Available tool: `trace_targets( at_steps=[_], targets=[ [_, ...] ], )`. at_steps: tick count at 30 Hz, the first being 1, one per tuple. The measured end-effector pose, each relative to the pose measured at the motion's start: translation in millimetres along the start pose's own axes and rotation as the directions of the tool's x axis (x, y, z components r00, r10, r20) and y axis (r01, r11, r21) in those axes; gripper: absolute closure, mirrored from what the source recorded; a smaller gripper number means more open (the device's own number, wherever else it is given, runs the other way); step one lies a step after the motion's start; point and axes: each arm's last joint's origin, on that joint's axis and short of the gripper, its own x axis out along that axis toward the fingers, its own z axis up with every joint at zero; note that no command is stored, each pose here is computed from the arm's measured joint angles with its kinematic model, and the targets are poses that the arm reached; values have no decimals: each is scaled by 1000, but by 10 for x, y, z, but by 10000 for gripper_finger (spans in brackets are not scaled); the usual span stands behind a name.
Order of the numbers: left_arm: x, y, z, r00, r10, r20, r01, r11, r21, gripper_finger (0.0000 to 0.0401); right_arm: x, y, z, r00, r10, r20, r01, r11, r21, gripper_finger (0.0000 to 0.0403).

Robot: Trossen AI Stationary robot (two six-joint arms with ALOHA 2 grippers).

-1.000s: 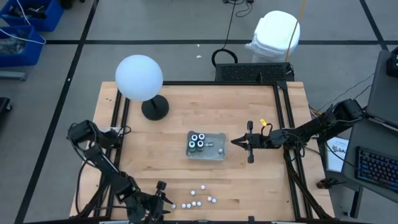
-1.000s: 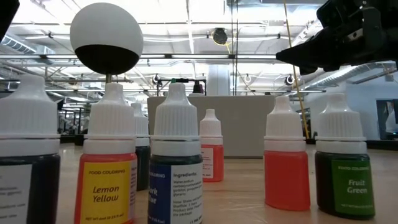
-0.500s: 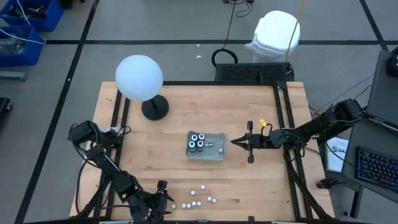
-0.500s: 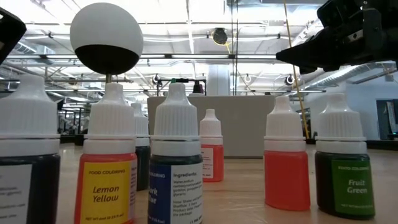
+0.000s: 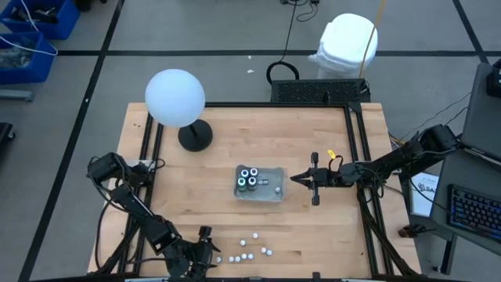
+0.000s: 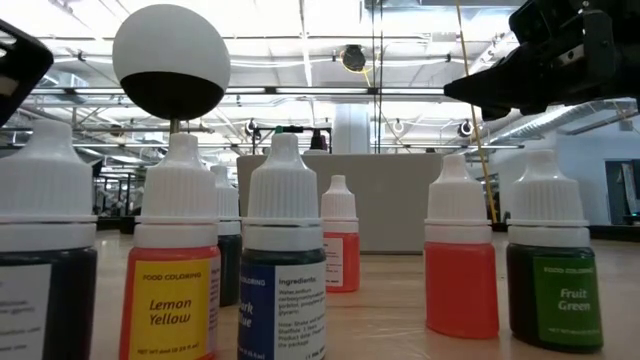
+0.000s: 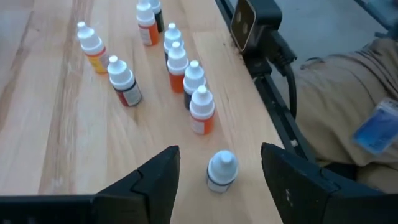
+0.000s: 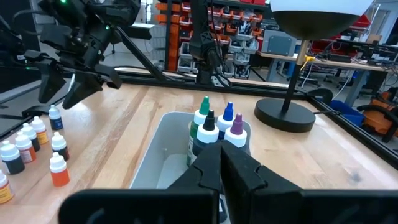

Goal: Pick & Place food coloring
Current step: Put the small blue food coloring bottle into the gray bin

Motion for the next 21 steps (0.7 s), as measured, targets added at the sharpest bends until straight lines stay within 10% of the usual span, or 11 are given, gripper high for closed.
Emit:
trace_targets(
  at_steps=[21],
  targets=[
    [188, 66, -87, 997, -56, -59, 52, 997, -61, 171, 0, 0, 0, 1000, 0, 0, 0, 1000, 0, 401]
  ],
)
